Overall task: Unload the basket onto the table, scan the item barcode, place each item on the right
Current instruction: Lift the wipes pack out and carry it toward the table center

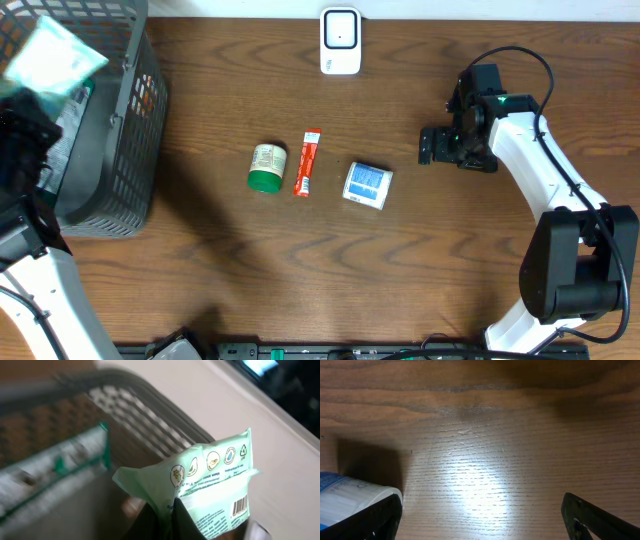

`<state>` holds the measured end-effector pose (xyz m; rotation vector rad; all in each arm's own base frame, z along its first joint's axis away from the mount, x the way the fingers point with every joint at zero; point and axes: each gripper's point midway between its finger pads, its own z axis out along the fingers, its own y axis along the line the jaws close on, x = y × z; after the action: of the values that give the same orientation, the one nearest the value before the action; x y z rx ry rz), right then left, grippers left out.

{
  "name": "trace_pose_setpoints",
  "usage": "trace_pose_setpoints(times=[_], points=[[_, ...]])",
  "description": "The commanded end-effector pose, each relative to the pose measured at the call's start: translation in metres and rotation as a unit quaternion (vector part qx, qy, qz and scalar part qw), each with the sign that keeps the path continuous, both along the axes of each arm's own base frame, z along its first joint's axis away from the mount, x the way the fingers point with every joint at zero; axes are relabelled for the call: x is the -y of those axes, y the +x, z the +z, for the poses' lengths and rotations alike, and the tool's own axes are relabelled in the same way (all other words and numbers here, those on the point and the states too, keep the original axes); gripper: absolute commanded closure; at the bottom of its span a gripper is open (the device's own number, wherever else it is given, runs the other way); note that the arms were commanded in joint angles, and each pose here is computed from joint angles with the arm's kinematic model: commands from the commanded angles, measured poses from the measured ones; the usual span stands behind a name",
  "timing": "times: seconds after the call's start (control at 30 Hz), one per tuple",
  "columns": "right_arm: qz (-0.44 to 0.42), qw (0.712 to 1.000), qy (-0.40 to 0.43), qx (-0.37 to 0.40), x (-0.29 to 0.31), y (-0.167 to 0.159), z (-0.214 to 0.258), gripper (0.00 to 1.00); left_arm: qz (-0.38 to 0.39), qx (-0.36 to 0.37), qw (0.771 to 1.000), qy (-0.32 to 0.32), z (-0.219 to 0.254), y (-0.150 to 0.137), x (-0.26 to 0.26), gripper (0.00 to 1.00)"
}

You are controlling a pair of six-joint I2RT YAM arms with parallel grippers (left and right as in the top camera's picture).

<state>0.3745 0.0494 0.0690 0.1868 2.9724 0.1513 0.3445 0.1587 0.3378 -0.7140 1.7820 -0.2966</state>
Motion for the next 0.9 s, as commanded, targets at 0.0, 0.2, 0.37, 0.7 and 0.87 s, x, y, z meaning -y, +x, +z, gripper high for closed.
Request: trace_pose_setpoints(times=[0.0, 0.2, 0.37, 0.7, 0.87], points=[[0.001, 1.0, -0.002, 0.012, 0.0, 0.004, 0.008, 0.01, -0.093, -0.017, 0.994, -0.057, -0.013, 0.005, 0.044, 0.93], [0.001, 1.0, -0.002, 0.012, 0.0, 0.004, 0.008, 0.01, -0.153, -0.117, 0.975, -0.115, -0.058, -0.002, 0.099, 0.93], [0.001, 1.0, -0.002, 0.012, 0.0, 0.004, 0.008, 0.01, -0.187, -0.188, 0.958, -0.107, -0.091, -0.002, 0.135, 0.93], [0.001, 1.0, -0.002, 0.012, 0.0, 0.004, 0.008, 0.01, -0.284, -0.282, 0.911, -0.103, -0.15, 0.011, 0.211, 0.93], [0.001, 1.0, -0.002, 0.012, 0.0, 0.004, 0.008, 0.01, -0.303, -0.318, 0.893, -0.101, -0.178, 0.016, 0.23, 0.92]])
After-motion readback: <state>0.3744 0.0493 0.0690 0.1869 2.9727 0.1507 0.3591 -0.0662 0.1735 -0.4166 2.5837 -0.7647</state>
